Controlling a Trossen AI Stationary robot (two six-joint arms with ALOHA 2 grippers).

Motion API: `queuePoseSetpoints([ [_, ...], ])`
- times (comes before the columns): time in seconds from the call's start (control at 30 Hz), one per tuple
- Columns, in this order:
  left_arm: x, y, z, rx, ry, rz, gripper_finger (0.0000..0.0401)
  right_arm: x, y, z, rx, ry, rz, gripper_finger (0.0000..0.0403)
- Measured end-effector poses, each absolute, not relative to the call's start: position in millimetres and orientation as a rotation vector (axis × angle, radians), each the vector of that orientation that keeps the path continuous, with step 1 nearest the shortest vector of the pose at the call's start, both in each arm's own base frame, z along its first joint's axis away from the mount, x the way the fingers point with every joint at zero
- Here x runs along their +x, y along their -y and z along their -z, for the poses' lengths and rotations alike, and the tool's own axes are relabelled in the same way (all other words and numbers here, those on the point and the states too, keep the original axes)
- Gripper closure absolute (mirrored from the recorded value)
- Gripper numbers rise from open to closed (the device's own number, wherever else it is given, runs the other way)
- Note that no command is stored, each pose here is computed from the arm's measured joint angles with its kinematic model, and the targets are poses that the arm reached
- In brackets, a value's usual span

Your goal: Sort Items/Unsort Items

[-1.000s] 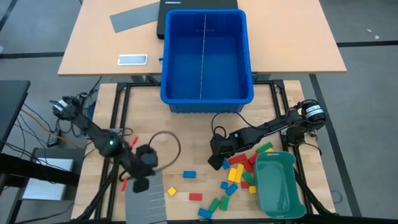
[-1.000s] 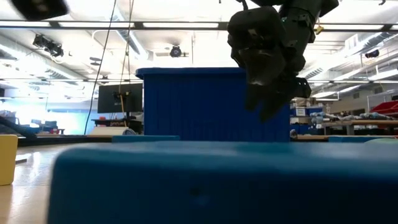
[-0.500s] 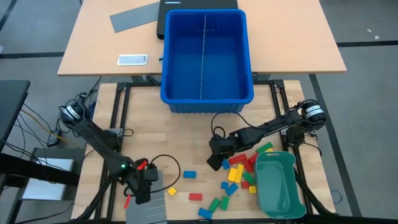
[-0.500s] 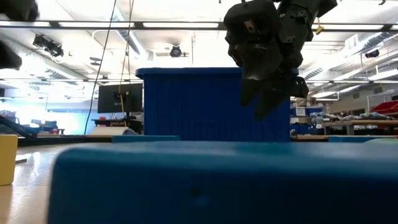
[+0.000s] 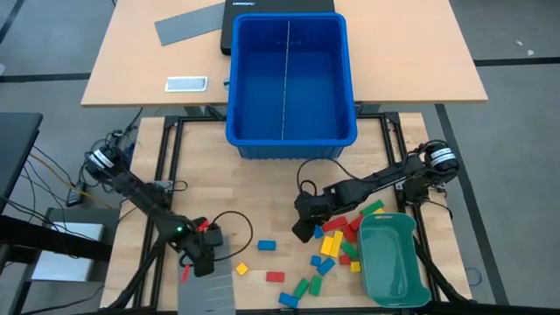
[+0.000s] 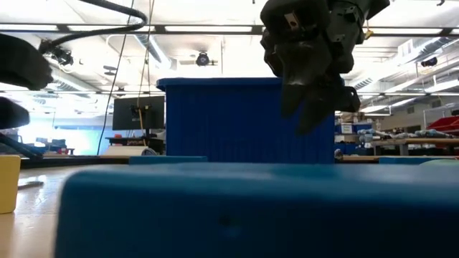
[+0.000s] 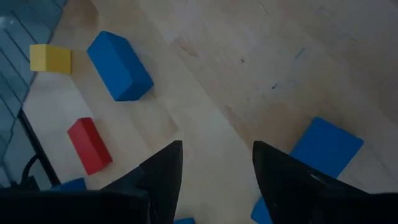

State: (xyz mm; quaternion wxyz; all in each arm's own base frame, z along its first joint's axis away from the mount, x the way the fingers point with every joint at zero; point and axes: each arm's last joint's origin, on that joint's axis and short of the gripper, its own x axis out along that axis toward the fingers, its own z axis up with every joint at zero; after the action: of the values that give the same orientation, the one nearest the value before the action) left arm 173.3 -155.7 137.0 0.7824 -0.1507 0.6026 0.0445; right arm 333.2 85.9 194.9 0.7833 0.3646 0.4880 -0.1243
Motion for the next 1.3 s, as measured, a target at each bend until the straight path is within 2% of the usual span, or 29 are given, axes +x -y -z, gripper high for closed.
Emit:
queuePoseSetpoints([
  [0.17,182,145,-136,-0.335,-1.293,-0.132,0.0401,331,-86,-212,0.809,-1.011,0.216,0.0206],
  [0.37,194,127,-136,-0.369,-1.256,-0.221,0.0401,324,-86,-259,0.773,-0.851,0.138,0.0207],
  [0.6,197,109,-150,-0.304,-1.234,-0.153,0.0401,327,-116,-314,0.735,-0.651,0.116,0.0221],
  [0.7,195,105,-170,-0.341,-1.168,-0.079,0.0401,338,-139,-332,0.704,-0.579,0.148,0.0232],
  [0.8,185,107,-195,-0.415,-1.109,0.111,0.0401,352,-158,-343,0.707,-0.545,0.192,0.0238],
  [1.03,154,123,-261,-0.858,-0.889,0.489,0.0401,380,-180,-358,0.733,-0.535,0.097,0.0231],
  [1.17,139,139,-284,-1.04,-0.757,0.485,0.0401,379,-184,-359,0.691,-0.568,0.04,0.0221],
  [1.3,135,169,-289,-0.982,-0.785,0.437,0.0401,373,-190,-358,0.644,-0.614,-0.012,0.0211],
])
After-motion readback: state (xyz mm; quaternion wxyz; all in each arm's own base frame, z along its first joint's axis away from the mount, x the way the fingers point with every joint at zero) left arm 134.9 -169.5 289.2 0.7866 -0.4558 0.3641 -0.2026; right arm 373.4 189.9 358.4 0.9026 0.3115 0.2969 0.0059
